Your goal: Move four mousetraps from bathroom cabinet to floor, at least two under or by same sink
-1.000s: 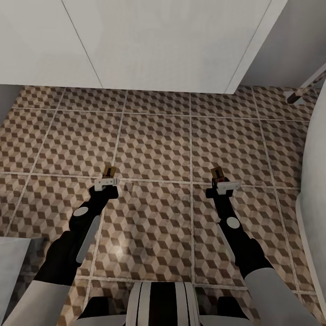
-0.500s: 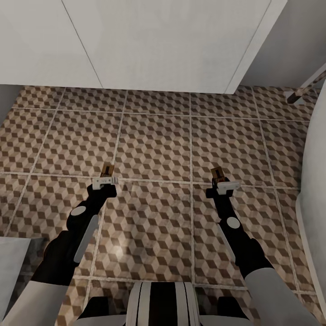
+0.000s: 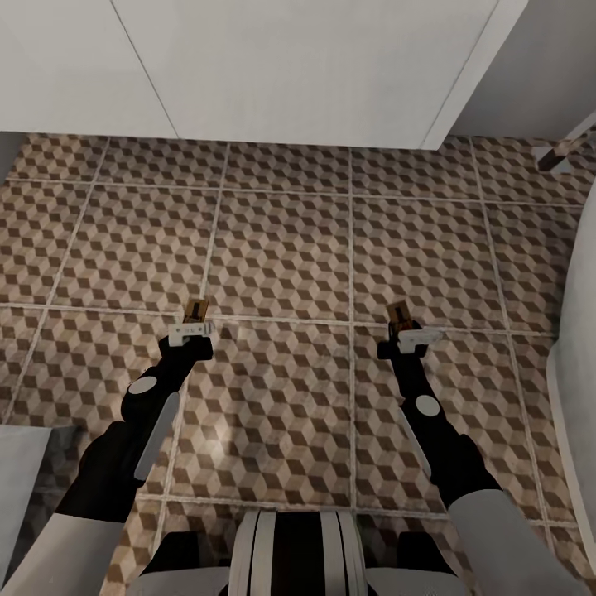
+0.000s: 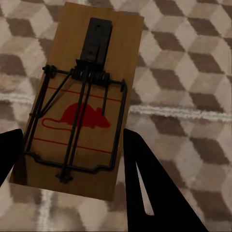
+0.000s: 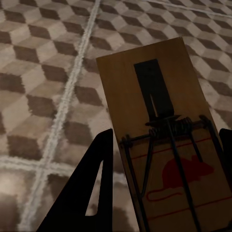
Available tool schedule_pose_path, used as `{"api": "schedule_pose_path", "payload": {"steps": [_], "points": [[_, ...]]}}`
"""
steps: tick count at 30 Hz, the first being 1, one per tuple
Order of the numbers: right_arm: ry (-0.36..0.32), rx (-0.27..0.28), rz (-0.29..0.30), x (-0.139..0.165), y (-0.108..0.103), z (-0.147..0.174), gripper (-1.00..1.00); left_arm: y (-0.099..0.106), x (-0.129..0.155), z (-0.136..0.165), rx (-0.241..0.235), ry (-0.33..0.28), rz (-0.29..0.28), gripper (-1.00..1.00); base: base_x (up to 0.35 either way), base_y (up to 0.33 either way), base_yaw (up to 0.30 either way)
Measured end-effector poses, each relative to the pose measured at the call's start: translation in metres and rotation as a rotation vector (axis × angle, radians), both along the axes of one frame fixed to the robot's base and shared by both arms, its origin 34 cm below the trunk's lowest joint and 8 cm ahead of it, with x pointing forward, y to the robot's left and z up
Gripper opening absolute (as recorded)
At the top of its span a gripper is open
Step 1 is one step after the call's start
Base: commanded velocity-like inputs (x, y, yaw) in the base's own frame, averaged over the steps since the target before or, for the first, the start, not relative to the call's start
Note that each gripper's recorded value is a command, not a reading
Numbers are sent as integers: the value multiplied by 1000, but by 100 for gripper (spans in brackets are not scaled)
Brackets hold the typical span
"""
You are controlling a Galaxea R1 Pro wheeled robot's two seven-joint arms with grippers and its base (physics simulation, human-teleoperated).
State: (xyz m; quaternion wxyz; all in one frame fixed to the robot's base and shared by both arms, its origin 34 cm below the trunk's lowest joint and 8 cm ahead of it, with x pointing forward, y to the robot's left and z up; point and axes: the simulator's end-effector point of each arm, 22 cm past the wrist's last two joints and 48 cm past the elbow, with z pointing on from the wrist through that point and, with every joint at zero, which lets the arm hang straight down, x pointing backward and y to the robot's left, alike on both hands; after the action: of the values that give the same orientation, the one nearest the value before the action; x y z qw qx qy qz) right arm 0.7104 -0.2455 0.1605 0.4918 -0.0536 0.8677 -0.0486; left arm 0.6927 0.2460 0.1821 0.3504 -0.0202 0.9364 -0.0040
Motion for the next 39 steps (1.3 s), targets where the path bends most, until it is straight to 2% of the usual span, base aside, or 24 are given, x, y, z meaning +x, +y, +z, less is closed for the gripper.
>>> {"api": "schedule_pose_path", "payload": {"steps": [9, 18, 24, 31, 35, 39], "points": [[12, 3, 0, -5, 1, -15, -100, 0, -10, -20, -1, 28, 1, -100, 0, 0, 0], [16, -1, -3, -5, -1, -15, -100, 0, -6, -15, -2, 14, 2, -100, 0, 0, 0], [44, -8, -5, -8, -4, -19, -100, -1, -5, -14, -5, 12, 5, -100, 0, 0, 0], [4, -6, -5, 8, -3, 1, -100, -3, 3, -2, -10, -19, 2, -100, 0, 0, 0], [12, -7, -5, 10, -3, 2, -100, -4, 8, 5, -10, -36, -7, -100, 0, 0, 0], [13, -7, -4, 10, -2, 2, -100, 5, 9, 6, 10, -41, -15, -100, 0, 0, 0]]}}
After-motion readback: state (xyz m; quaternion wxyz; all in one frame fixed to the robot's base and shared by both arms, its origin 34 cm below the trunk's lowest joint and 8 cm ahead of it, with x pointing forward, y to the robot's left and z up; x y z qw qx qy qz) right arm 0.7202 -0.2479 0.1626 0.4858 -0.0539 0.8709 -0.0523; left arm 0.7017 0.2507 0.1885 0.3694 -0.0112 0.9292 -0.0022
